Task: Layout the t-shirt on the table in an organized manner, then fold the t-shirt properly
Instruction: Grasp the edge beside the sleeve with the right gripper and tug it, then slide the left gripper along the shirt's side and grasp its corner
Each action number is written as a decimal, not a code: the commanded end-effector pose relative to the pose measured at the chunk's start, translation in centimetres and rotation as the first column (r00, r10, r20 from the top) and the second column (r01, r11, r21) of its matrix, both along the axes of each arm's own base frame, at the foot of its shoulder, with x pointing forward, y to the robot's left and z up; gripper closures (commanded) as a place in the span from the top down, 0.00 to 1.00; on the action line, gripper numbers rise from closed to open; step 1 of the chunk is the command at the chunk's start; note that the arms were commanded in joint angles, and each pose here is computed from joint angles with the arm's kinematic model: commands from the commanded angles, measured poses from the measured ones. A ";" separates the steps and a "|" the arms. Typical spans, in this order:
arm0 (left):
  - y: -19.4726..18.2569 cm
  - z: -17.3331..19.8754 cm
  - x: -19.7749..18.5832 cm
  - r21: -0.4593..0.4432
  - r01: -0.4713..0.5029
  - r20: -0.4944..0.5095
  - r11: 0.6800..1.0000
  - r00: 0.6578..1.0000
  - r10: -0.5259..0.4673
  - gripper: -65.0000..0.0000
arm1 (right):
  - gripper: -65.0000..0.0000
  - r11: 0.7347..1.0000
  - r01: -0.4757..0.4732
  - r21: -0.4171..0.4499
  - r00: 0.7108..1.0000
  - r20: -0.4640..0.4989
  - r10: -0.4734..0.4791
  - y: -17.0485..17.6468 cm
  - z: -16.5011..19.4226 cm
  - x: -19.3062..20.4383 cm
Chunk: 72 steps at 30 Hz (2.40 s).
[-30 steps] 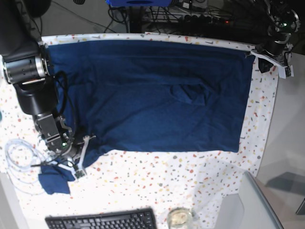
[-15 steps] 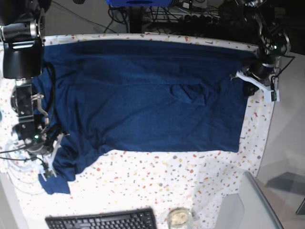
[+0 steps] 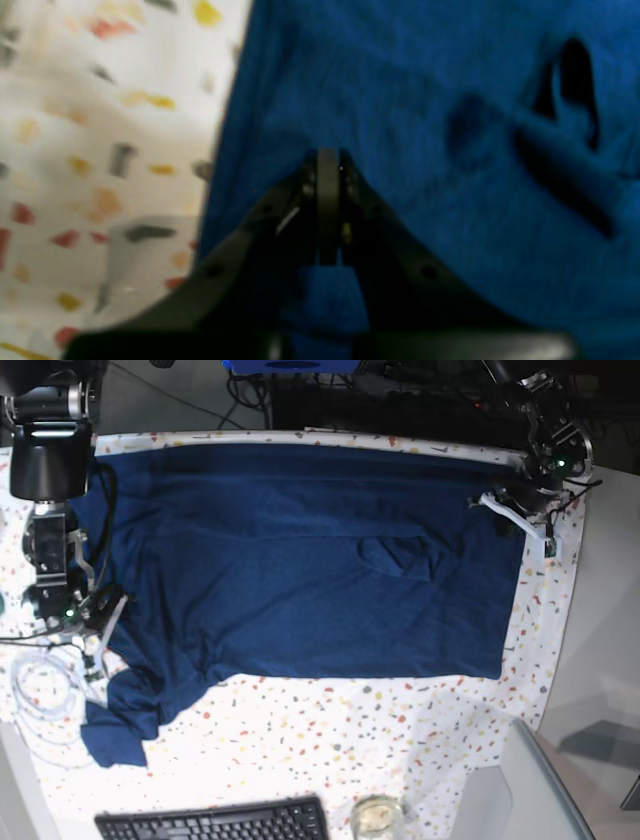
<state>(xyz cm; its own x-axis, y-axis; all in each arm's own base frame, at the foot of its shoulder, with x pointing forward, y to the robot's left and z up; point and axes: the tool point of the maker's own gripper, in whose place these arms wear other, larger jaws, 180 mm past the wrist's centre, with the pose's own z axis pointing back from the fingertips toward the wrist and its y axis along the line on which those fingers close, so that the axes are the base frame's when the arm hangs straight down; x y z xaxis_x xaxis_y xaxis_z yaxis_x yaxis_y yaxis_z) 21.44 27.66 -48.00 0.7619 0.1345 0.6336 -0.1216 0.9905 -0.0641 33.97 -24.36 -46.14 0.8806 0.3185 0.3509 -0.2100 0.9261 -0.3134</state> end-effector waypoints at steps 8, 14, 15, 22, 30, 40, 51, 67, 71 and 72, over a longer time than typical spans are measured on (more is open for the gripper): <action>1.8 -0.1 -1.6 0.025 -0.015 0.026 1.000 1.000 0.014 0.00 | 0.03 1.000 -0.006 0.020 1.000 0.029 0.005 -0.3 -0.9 1.0; 3.6 0.4 -1.9 0.048 -0.050 0.033 0.998 0.998 0.048 0.00 | 0.03 1.000 -0.002 0.017 0.999 0.033 0.002 -0.7 -0.7 1.7; 3.9 0.5 -1.9 0.051 -0.056 0.036 0.997 0.998 0.054 0.00 | 0.03 1.000 -0.002 0.017 0.999 0.035 0.002 -0.7 -0.6 1.8; 4.9 0.8 -2.2 0.068 -0.067 0.037 0.995 0.997 0.065 0.00 | 0.03 1.000 0.004 -0.005 0.999 0.038 -0.004 -2.0 -0.2 1.9; 4.9 1.1 -2.0 0.071 -0.065 0.043 0.995 0.997 0.062 0.00 | 0.03 1.000 0.009 0.020 1.000 0.003 -0.009 -1.9 -2.2 1.1; 5.0 1.1 -2.0 0.072 -0.066 0.043 0.995 0.997 0.063 0.00 | 0.02 0.994 0.101 -0.034 0.994 0.054 -0.099 -5.0 -2.1 1.3; 4.8 1.1 -1.7 0.069 -0.066 0.046 0.995 0.997 0.063 0.00 | 0.02 0.994 0.101 -0.045 0.992 0.077 -0.098 -5.7 -1.3 1.7; 4.3 9.3 1.8 0.112 -0.022 0.171 0.994 0.985 0.003 0.00 | 0.10 0.997 0.074 -0.003 0.951 0.302 -0.069 -1.7 7.7 7.8; 3.9 9.9 3.7 0.120 0.017 0.189 0.993 0.981 -0.039 0.00 | 0.28 0.992 0.079 0.102 0.941 0.321 -0.108 -0.5 8.3 9.1; 3.8 9.9 4.0 0.126 0.037 0.182 0.991 0.982 -0.060 0.00 | 0.32 0.989 0.078 0.129 0.938 0.327 -0.117 -0.2 8.5 9.3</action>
